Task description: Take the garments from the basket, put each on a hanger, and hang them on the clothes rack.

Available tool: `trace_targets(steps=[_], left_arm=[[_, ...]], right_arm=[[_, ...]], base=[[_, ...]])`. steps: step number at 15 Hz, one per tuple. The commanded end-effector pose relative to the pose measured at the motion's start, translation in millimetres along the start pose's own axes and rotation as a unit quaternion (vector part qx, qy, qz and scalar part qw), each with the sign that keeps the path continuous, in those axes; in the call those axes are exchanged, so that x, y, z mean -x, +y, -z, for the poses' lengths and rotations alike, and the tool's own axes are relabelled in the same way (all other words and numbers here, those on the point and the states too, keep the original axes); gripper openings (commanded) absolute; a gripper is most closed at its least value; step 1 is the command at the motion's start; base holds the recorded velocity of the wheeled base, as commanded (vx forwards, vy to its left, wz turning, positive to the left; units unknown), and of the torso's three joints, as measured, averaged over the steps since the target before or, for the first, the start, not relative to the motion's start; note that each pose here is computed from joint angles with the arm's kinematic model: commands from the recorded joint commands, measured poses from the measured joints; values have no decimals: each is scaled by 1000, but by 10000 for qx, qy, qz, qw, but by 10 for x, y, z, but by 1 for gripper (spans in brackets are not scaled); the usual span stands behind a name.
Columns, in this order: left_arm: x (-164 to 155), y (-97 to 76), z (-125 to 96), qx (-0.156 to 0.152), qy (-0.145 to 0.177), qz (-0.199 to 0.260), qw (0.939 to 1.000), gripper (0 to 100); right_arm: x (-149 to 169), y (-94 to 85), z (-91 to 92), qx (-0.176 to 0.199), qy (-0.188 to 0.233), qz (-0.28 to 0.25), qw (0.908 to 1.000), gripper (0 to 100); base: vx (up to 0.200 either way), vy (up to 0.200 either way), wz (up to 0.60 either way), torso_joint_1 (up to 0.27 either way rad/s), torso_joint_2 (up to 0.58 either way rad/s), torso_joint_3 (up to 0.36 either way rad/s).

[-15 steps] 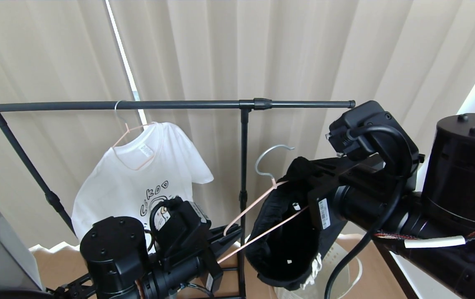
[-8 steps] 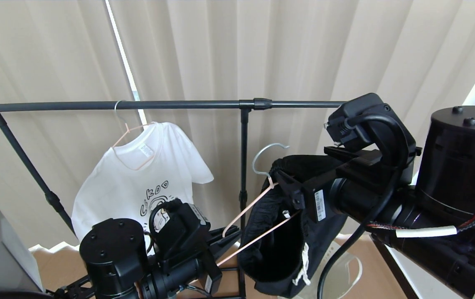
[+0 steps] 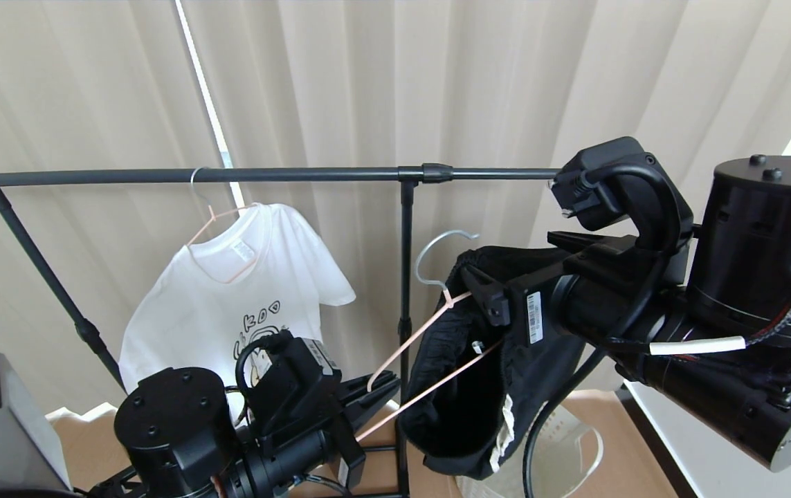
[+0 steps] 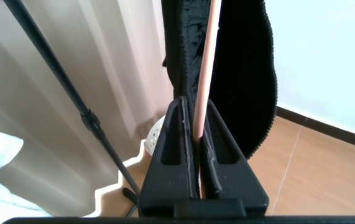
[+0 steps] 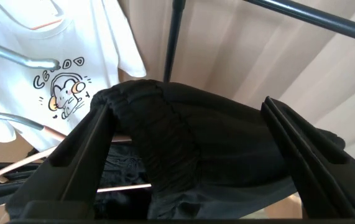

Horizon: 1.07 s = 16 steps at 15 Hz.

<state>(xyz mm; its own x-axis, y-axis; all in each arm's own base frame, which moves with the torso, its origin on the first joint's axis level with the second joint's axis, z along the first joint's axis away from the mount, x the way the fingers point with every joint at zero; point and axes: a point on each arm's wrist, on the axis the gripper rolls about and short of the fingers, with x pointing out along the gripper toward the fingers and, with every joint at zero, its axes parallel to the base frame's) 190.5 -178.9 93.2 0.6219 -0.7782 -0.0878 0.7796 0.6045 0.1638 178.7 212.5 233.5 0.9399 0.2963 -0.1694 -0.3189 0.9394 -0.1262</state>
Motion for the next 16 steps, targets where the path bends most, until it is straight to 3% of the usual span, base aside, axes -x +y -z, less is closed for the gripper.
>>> trace_targets(steps=[1, 11, 16], left_arm=[[9, 3, 21, 6, 47, -7, 10000, 0], [-30, 56, 117, 65, 231, -138, 9996, 0], [-64, 121, 75, 57, 116, -322, 9994, 0]], right_arm=[[-37, 25, 13, -5, 32, 5, 10000, 100], [-25, 27, 19, -6, 36, -10, 10000, 100], [-24, 27, 28, 3, 49, -10, 10000, 100]], base=[[0, 0, 0, 0, 0, 0], [0, 0, 0, 0, 0, 0], [0, 0, 0, 0, 0, 0]])
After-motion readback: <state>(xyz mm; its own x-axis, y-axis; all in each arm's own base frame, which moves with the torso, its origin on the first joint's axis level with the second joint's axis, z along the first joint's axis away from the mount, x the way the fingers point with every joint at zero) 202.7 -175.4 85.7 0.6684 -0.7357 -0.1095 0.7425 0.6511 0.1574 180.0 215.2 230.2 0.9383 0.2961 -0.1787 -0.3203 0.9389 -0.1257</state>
